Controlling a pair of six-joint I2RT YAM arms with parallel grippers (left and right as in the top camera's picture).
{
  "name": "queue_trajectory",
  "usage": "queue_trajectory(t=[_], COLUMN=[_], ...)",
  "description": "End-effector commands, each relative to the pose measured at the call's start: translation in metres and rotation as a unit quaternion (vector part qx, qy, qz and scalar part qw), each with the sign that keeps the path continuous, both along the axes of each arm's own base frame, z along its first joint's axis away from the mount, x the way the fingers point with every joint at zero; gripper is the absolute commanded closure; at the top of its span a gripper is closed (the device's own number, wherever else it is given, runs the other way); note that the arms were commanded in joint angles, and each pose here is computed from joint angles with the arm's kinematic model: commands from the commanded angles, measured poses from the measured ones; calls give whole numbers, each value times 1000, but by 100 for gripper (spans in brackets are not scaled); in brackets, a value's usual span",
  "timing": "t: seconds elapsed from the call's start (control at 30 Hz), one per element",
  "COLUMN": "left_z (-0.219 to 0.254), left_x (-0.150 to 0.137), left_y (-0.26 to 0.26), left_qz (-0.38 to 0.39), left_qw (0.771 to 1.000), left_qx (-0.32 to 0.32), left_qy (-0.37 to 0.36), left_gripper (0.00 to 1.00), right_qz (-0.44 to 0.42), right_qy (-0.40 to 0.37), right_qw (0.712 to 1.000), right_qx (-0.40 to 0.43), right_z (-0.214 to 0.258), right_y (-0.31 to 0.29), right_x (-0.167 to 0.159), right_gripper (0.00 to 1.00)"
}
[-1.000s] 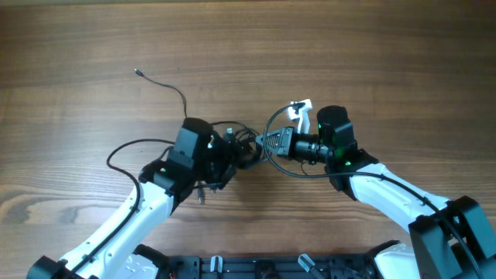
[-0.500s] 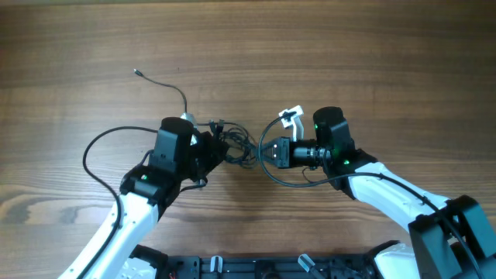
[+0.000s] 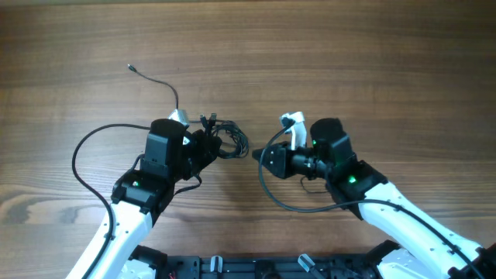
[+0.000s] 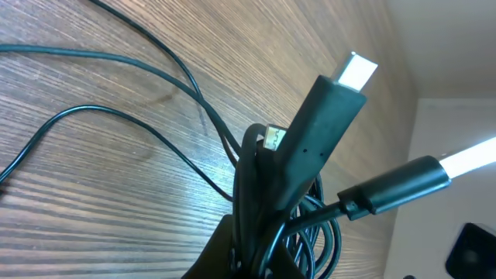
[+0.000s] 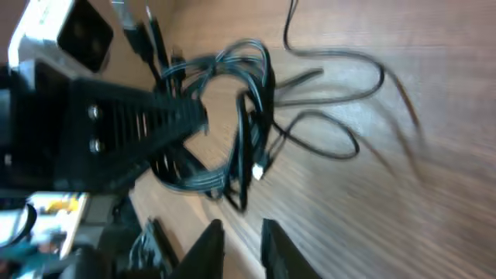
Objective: Untangle cables
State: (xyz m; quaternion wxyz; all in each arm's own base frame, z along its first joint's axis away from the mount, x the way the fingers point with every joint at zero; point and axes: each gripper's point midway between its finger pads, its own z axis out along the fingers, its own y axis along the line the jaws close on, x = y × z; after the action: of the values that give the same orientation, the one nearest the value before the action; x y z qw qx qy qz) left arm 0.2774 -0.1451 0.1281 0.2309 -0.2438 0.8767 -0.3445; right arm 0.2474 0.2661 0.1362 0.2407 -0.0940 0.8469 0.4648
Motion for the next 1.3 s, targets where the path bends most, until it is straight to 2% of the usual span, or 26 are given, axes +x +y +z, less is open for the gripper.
queue_trajectory(t=[0.0, 0.03, 0.23, 0.37, 0.43, 0.5, 0.6, 0.63, 0.67, 0.8, 0.9, 0.97, 1.03, 1.17, 1.27], left_z=[6, 6, 7, 6, 6, 6, 6, 6, 6, 6, 7, 7, 7, 6, 6], left_x=[0, -1, -2, -2, -2, -3, -3, -3, -3, -3, -4, -4, -4, -3, -3], left_y=[-2, -2, -5, -5, -5, -5, -5, -5, -5, -5, -7, -7, -7, -5, -5], left_qz=[1, 2, -5, -5, -5, -5, -5, -5, -5, -5, -11, -11, -11, -6, -6], left_qw=[1000, 1000, 1000, 1000, 1000, 1000, 1000, 1000, 1000, 1000, 1000, 1000, 1000, 1000, 1000], left_qx=[-14, -17, -23, -23, -23, -23, -23, -23, -23, -23, -28, -27, -26, -21, -21], left_qy=[-2, 0, 2, 2, 2, 2, 3, 2, 3, 2, 4, 4, 4, 3, 3], left_gripper=[96, 96, 96, 96, 96, 96, 96, 96, 96, 96, 96, 96, 96, 96, 96], right_qz=[-56, -59, -65, -40, -36, -40, -42, -54, -82, -154, -152, -113, -88, -50, -66], right_qy=[-41, -48, -68, -59, -54, -56, -46, -42, -34, 20, 26, 20, 8, -4, -43], right_qw=[998, 997, 995, 997, 998, 997, 998, 997, 994, 983, 983, 991, 993, 998, 996], right_qx=[-12, -11, -8, -10, -17, -19, -31, -44, -68, -94, -94, -71, -78, -43, -53], right_z=[8, 10, 12, -5, -10, -11, -17, -23, -32, -52, -55, -47, -39, 0, 5], right_y=[-1, 0, 7, 26, 27, 26, 23, 19, 9, -9, -8, 4, -1, -5, -4], right_x=[18, 20, 25, 19, 16, 18, 16, 18, 23, 29, 28, 22, 15, -8, 1], right_gripper=[82, 78, 76, 85, 94, 95, 88, 81, 78, 81, 81, 79, 65, 63, 63])
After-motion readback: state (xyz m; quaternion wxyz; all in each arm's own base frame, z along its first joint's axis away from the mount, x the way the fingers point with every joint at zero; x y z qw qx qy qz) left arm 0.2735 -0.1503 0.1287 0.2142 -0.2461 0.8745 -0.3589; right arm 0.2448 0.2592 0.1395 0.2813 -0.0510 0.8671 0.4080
